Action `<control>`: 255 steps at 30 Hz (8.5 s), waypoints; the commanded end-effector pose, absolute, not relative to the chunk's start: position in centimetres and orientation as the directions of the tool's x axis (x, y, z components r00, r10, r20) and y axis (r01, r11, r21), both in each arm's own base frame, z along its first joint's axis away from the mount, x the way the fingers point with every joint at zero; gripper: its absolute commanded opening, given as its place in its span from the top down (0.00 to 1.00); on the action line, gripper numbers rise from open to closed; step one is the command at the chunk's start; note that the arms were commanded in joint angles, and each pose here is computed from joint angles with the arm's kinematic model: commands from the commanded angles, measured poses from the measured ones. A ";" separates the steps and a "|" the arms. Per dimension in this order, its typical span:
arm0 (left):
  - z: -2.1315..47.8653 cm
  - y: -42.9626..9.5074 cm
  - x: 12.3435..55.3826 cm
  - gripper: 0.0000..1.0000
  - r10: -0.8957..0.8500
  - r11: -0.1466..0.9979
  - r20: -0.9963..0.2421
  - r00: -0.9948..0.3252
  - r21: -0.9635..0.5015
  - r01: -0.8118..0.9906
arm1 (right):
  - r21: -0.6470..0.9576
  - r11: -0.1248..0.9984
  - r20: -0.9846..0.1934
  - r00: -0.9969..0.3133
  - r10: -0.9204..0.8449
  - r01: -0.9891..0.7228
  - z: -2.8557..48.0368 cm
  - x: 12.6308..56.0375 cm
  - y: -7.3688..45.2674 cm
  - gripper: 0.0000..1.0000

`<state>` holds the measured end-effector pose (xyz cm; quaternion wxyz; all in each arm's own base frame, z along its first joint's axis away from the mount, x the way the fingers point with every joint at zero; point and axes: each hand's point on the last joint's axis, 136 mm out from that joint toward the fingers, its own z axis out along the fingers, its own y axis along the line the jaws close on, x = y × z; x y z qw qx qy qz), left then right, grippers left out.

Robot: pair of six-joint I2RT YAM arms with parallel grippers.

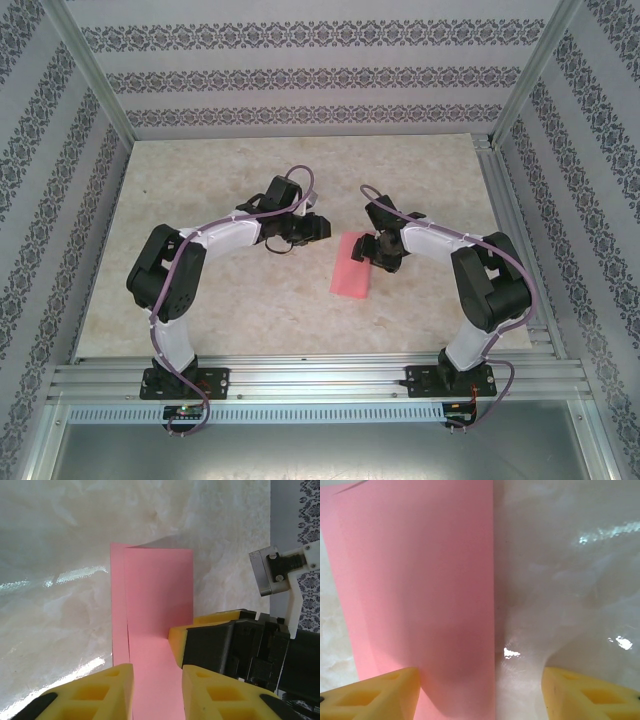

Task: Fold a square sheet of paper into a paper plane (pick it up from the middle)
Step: Fold the square sheet of paper in half at the center of the table, then hold the square sheet of paper at the center of the table, then fold the square sheet of paper in half at the center of the table.

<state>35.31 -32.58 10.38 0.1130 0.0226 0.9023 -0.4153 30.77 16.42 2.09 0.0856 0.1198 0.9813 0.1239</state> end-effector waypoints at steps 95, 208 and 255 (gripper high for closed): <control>6.7 -37.1 34.7 0.91 -0.008 0.607 -0.088 -0.996 -0.792 0.065 | 0.285 0.953 -0.115 -0.983 0.142 0.104 0.3 31.5 18.2 0.33; -0.2 -36.5 32.4 0.96 0.046 0.706 0.036 -0.998 -0.708 0.007 | 0.698 0.704 -0.084 -0.962 0.261 0.130 3.9 25.8 20.4 0.65; -0.5 -36.9 32.1 0.96 0.070 0.710 0.050 -0.996 -0.704 0.014 | 0.667 0.730 -0.053 -0.969 0.241 0.145 3.6 23.2 19.8 0.66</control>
